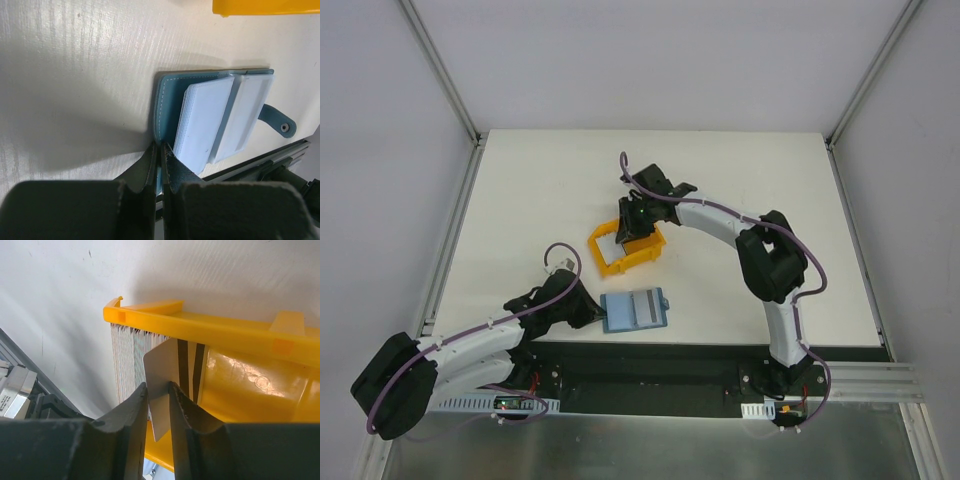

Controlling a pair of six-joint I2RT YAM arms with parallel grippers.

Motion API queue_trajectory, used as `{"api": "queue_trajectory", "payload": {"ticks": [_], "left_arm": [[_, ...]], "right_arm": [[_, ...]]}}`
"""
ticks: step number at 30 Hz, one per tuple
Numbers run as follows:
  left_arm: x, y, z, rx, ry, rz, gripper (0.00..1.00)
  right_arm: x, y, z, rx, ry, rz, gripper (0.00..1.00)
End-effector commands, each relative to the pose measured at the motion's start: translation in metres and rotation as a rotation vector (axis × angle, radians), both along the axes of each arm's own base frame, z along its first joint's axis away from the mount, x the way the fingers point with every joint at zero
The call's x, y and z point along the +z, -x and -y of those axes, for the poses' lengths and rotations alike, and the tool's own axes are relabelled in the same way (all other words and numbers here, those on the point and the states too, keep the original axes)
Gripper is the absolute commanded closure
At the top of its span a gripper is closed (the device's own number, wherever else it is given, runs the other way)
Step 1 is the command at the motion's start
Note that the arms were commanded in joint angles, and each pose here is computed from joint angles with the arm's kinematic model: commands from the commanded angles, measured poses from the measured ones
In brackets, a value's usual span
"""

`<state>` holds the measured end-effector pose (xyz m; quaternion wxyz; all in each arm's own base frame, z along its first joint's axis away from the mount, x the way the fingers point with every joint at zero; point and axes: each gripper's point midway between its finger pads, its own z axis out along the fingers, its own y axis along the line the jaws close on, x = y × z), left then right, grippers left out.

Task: Put the credit cards into the card holder
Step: Pick up the credit card from the storage box.

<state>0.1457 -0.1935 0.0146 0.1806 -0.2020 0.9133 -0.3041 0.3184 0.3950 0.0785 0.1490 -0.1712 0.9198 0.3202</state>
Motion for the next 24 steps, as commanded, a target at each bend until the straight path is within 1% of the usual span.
{"api": "queue_trajectory", "payload": {"ticks": [1, 5, 9, 11, 16, 21, 24], "left_arm": [[-0.011, 0.008, -0.009, -0.016, -0.057, -0.041, 1.0], [-0.012, 0.008, -0.009, -0.019, -0.059, -0.041, 1.0], [-0.011, 0.008, -0.01, -0.016, -0.057, -0.041, 1.0], [-0.012, 0.008, -0.01, -0.013, -0.058, -0.041, 1.0], [-0.012, 0.008, -0.01, -0.016, -0.057, -0.041, 1.0], [-0.011, 0.008, -0.01, -0.012, -0.055, -0.037, 1.0], [-0.01, 0.007, -0.009, -0.02, -0.055, -0.028, 1.0]], "right_arm": [[0.038, 0.001, 0.0, 0.009, -0.053, 0.051, 0.76], [0.042, -0.005, 0.007, -0.005, -0.025, 0.093, 0.8], [0.049, -0.018, 0.019, -0.031, 0.031, 0.158, 0.94], [0.05, -0.022, 0.022, -0.035, 0.051, 0.166, 1.0], [0.062, -0.03, 0.03, -0.045, 0.074, 0.211, 1.0], [0.095, -0.034, 0.042, -0.067, 0.05, 0.285, 1.0], [0.111, -0.027, 0.051, -0.088, 0.021, 0.308, 1.0]]}}
